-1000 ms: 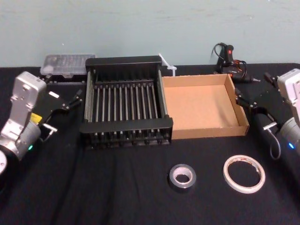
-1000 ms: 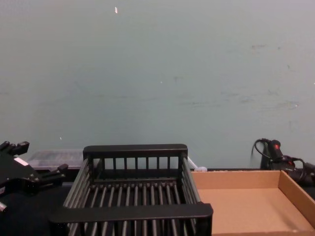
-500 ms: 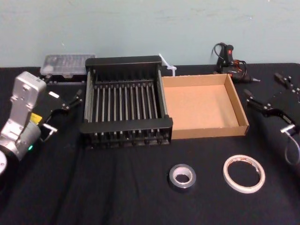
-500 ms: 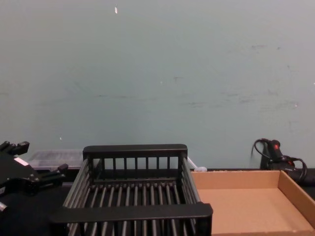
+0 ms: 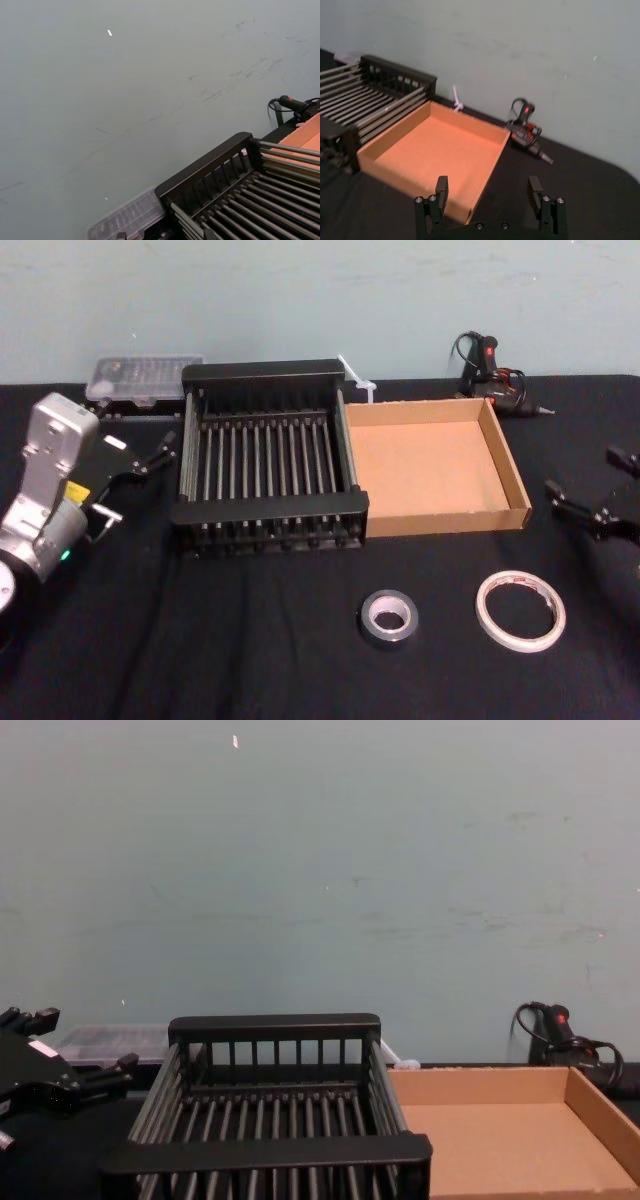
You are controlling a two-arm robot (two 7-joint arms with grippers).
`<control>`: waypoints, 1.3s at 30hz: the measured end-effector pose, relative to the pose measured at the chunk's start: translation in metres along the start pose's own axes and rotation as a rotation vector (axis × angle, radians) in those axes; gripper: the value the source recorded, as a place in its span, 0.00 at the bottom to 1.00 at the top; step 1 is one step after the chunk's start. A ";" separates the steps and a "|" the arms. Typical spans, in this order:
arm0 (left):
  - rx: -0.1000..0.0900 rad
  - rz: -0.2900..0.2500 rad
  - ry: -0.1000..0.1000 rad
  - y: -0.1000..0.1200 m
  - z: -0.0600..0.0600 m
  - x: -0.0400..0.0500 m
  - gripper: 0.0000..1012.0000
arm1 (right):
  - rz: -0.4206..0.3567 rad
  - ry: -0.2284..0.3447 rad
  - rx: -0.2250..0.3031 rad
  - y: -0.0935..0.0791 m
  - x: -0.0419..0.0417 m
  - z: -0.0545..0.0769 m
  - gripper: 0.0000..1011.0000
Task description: Pick up the white tape and place it into the black box , Pick up the silver tape and place it into the brown box.
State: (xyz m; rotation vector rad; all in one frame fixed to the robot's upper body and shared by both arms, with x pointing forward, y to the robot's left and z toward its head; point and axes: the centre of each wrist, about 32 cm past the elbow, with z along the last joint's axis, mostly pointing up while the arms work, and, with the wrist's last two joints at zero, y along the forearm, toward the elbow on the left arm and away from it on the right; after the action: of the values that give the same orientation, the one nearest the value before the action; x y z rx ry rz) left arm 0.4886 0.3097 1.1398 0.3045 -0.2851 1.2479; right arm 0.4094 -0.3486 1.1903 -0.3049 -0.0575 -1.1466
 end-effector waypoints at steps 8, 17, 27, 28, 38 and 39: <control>0.000 0.000 0.000 0.000 0.000 0.0000 0.99 | 0.043 0.032 -0.091 -0.017 -0.0024 -0.007 0.99; 0.000 0.000 0.000 0.000 0.000 0.0000 0.99 | 0.082 0.051 -0.179 -0.019 -0.0046 -0.012 0.99; 0.000 0.000 0.000 0.000 0.000 0.0000 0.99 | 0.114 0.073 -0.242 -0.006 -0.0083 -0.019 0.99; 0.000 0.000 0.000 0.000 0.000 0.0000 0.99 | 0.117 0.075 -0.246 -0.005 -0.0084 -0.020 0.99; 0.000 0.000 0.000 0.000 0.000 0.0000 0.99 | 0.143 0.089 -0.280 0.008 -0.0081 -0.023 0.99; 0.000 0.000 0.000 0.000 0.000 0.0000 0.99 | 0.145 0.090 -0.283 0.009 -0.0080 -0.024 0.99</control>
State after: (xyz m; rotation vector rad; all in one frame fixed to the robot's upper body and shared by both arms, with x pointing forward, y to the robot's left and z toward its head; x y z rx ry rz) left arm 0.4886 0.3097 1.1398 0.3044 -0.2850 1.2480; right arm 0.4117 -0.3443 1.1643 -0.4992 0.2050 -1.0224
